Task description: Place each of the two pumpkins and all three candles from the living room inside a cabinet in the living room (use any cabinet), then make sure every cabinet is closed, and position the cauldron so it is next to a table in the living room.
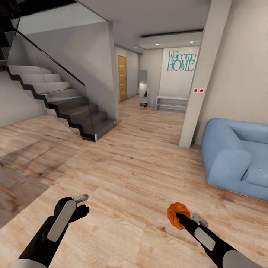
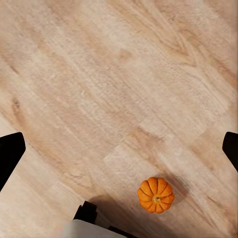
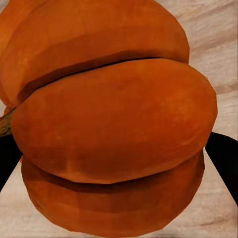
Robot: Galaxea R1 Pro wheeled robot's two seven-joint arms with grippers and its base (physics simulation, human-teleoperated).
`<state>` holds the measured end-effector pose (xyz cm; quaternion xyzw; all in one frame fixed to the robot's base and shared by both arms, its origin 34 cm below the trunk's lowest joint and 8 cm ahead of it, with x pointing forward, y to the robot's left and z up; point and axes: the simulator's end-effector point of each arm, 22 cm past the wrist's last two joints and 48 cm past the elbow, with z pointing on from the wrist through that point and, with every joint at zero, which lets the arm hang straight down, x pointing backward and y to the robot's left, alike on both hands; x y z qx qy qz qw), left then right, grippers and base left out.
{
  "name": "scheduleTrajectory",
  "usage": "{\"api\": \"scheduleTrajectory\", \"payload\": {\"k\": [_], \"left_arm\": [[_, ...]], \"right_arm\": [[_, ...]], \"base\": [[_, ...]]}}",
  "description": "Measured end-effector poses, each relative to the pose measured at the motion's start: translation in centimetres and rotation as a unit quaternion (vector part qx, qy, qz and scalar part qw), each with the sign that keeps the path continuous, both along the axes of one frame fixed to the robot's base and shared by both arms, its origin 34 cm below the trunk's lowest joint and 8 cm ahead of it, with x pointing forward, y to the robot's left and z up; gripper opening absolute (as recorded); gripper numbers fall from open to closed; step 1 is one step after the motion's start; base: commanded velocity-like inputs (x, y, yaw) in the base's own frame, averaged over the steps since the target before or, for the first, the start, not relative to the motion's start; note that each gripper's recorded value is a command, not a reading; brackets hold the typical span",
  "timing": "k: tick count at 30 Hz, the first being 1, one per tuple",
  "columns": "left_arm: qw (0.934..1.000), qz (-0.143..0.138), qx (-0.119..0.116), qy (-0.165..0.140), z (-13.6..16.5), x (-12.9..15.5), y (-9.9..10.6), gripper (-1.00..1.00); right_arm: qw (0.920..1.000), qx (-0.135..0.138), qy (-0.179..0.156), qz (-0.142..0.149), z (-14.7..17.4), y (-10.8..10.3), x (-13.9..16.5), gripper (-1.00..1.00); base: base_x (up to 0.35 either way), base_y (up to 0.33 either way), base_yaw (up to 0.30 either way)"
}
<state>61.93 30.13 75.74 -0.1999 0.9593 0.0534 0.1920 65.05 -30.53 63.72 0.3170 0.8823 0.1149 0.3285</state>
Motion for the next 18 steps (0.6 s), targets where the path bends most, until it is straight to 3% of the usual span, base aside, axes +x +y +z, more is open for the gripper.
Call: {"api": "scheduleTrajectory", "payload": {"k": [13, 16, 18], "left_arm": [[1.0000, -0.002, -0.007, -0.002, 0.1, 0.1, -0.5, 1.00], [0.9996, -0.009, -0.024, -0.009, 0.2, 0.5, -1.3, 1.00], [0.9984, -0.018, -0.050, -0.021, 0.3, 1.1, -2.1, 1.00]], "right_arm": [[0.9999, -0.002, -0.007, 0.008, 0.4, 0.3, 0.4, -1.00], [0.9996, 0.006, -0.016, 0.022, 1.0, 1.5, 1.0, -1.00], [0.9989, 0.021, -0.021, 0.037, 1.7, 2.9, 1.6, -1.00]], "base": [[-0.058, 0.000, -0.001], [-0.005, 0.000, 0.000], [-0.001, 0.000, 0.000]]}}
